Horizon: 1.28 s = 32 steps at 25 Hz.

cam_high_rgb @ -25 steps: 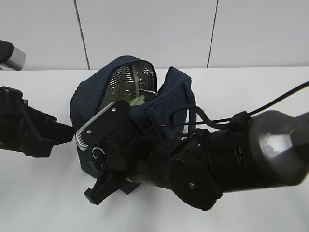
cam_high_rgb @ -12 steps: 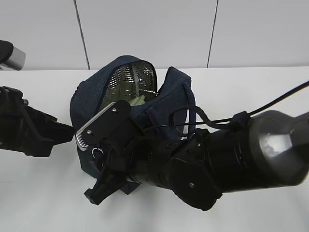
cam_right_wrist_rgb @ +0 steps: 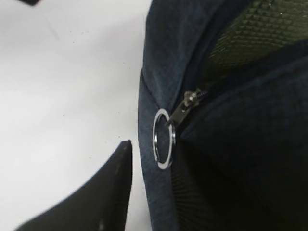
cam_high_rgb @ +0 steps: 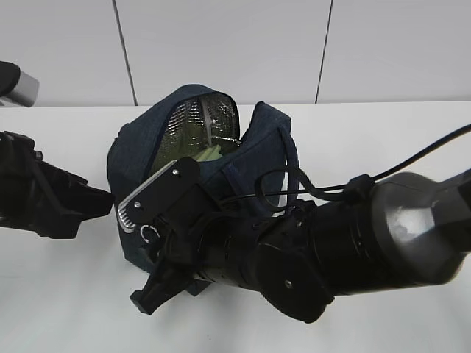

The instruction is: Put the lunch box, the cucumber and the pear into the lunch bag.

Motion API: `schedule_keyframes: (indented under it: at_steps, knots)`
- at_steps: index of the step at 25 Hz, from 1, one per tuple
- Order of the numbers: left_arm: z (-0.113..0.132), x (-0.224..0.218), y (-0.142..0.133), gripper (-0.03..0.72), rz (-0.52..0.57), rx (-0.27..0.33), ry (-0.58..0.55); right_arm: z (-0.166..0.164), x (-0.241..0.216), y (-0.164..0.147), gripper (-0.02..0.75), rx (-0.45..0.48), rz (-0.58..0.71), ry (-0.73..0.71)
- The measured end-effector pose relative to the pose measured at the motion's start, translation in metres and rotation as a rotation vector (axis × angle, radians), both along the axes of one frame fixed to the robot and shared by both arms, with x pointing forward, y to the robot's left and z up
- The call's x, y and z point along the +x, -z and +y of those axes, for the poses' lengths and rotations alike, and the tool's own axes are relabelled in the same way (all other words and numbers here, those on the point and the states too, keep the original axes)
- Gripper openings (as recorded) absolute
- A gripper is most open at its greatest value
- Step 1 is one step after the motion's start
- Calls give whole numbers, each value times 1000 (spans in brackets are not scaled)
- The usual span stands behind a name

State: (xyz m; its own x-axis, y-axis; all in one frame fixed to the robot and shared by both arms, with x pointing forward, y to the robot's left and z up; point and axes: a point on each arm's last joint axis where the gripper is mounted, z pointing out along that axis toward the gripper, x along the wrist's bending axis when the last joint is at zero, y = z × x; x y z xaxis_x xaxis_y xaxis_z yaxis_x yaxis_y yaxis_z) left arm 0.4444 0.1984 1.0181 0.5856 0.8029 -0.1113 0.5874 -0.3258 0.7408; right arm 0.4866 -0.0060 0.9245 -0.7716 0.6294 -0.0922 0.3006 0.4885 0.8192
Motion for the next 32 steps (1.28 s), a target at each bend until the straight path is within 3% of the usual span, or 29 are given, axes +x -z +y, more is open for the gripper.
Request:
schedule_keyframes:
  at_steps: [4,14,20,32]
  knots:
    - [0,0,0,326,0,0,0,0,0,0,207,1,0,1]
    - [0,0,0,326,0,0,0,0,0,-7,6,12,-19,-3]
    - [0,0,0,326,0,0,0,-2,-2,-10,0,-1,-6,-9]
    - [0,0,0,326,-2,0,-2,-9,-11,-45,0,10,4,-22]
